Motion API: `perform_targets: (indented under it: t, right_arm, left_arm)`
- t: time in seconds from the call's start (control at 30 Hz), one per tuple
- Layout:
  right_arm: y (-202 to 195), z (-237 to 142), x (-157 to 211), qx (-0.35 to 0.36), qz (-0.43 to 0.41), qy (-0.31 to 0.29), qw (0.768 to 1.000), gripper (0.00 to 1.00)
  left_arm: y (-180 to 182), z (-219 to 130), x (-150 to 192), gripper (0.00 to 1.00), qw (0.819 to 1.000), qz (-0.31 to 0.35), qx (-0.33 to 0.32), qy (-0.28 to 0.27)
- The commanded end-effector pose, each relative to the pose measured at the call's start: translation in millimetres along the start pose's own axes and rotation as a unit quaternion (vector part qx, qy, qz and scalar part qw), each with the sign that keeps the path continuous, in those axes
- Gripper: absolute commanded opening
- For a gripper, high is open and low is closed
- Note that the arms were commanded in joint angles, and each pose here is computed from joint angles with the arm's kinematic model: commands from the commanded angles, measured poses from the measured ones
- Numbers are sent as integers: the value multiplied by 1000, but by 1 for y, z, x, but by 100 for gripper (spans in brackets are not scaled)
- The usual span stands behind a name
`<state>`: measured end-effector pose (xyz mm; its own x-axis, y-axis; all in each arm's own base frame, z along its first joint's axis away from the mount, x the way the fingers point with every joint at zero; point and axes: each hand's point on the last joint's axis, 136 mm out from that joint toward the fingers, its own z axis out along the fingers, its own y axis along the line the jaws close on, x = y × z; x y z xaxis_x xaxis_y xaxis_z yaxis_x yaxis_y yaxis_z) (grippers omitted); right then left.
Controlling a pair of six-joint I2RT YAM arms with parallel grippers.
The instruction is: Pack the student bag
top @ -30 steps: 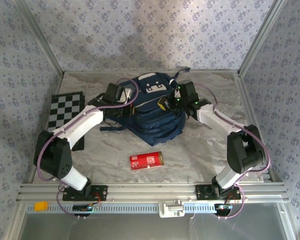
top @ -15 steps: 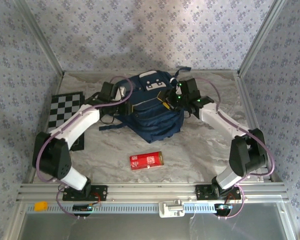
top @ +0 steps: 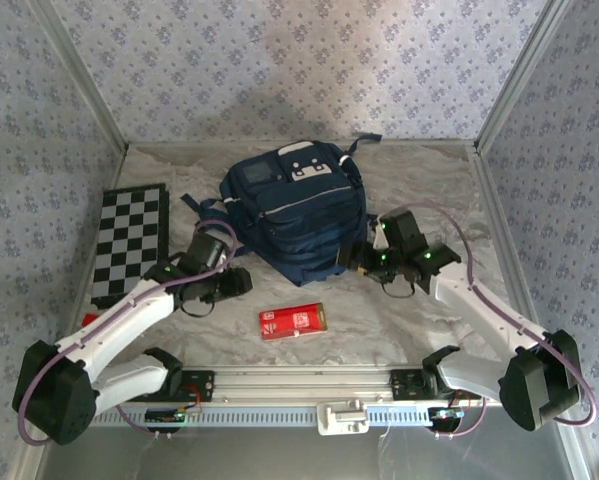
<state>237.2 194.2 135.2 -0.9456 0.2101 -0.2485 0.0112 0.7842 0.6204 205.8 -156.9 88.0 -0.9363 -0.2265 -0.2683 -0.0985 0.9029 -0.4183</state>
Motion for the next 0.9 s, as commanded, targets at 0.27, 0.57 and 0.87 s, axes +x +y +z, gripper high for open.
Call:
perform_targets:
  t: [0.27, 0.57, 0.87]
  right_arm:
    - [-19, 70, 57, 10, -22, 99, 995, 61]
    - [-31, 98, 84, 24, -20, 138, 990, 61]
    - [-25, 106, 101, 13, -31, 157, 987, 63]
  left_arm:
    - [-23, 26, 38, 55, 996, -60, 65, 34]
    - [-32, 41, 58, 39, 995, -42, 56, 73]
    - [-18, 61, 73, 23, 994, -45, 33, 91]
